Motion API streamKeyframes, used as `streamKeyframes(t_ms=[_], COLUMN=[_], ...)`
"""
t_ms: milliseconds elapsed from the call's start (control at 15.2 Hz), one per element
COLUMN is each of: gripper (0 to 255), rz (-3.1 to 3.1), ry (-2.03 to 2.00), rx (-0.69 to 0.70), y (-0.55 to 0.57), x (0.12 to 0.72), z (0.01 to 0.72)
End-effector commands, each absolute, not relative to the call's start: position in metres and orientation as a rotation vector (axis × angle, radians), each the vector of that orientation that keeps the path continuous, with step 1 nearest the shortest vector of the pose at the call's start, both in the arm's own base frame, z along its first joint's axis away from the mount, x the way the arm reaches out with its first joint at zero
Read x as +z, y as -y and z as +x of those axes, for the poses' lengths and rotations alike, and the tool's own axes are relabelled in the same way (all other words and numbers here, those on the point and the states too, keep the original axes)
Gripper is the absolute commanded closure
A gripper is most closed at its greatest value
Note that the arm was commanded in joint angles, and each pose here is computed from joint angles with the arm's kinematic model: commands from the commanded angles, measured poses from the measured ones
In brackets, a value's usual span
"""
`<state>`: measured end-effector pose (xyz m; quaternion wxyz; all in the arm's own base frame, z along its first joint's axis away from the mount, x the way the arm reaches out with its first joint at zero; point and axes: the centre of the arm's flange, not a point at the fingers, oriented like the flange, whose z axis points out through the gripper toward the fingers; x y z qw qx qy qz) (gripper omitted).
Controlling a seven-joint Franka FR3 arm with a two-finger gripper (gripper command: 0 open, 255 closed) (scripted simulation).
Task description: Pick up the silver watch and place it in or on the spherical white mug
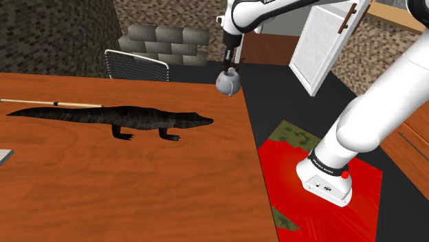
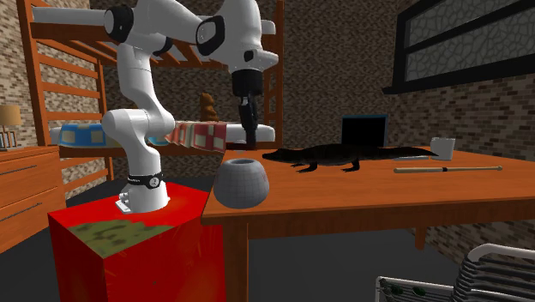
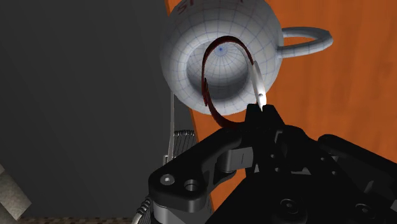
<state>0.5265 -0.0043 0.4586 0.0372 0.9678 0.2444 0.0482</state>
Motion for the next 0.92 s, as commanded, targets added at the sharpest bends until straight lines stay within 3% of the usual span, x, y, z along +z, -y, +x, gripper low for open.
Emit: streamKeyframes(t_ms=[0,528,594,858], gripper=[255,255,0,0], rz=[2.970,2.970,2.970,2.970], ry=[-0.750,-0.750,-0.750,-0.750], rx=[0.149,0.149,0.149,0.149], y=[0.0039,0.0039,0.0039,0.0039], x=[0.4447,0.4447,0.4447,0.4447], z=[0.5276,0.5276,0.5276,0.5276])
